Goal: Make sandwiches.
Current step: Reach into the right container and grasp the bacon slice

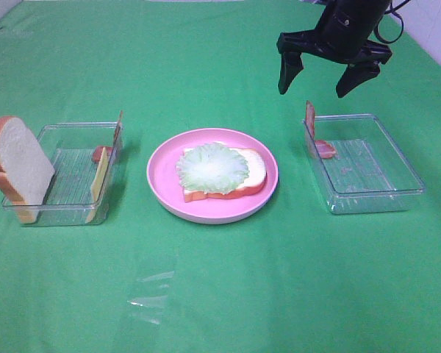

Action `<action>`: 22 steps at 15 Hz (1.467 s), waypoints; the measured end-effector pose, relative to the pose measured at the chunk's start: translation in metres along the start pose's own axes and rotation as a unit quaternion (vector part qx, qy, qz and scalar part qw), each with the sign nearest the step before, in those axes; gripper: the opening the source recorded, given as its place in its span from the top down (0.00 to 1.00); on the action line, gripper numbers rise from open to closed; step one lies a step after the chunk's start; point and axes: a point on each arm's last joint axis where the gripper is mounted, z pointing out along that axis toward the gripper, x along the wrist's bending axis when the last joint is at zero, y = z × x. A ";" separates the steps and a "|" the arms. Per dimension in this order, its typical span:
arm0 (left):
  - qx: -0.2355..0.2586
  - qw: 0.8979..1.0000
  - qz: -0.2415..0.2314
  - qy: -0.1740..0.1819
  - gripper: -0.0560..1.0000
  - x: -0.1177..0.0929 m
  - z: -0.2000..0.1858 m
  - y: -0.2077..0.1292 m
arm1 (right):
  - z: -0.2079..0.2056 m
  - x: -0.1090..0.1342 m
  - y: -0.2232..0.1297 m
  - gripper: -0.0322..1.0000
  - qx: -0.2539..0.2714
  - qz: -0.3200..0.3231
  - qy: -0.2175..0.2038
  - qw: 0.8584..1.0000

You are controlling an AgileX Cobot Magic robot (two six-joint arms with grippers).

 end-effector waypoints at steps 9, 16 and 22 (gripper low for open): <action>0.000 1.000 0.000 0.000 0.01 0.000 0.000 0.000 | 0.044 -0.010 0.001 0.09 0.025 0.013 -0.004 1.000; 0.000 1.000 0.000 0.000 0.01 0.000 0.000 0.000 | 0.050 -0.010 -0.001 0.34 0.037 0.023 -0.005 0.999; 0.000 1.000 0.000 0.000 0.01 0.000 0.000 0.000 | 0.050 -0.012 -0.002 0.63 0.040 0.020 -0.011 0.999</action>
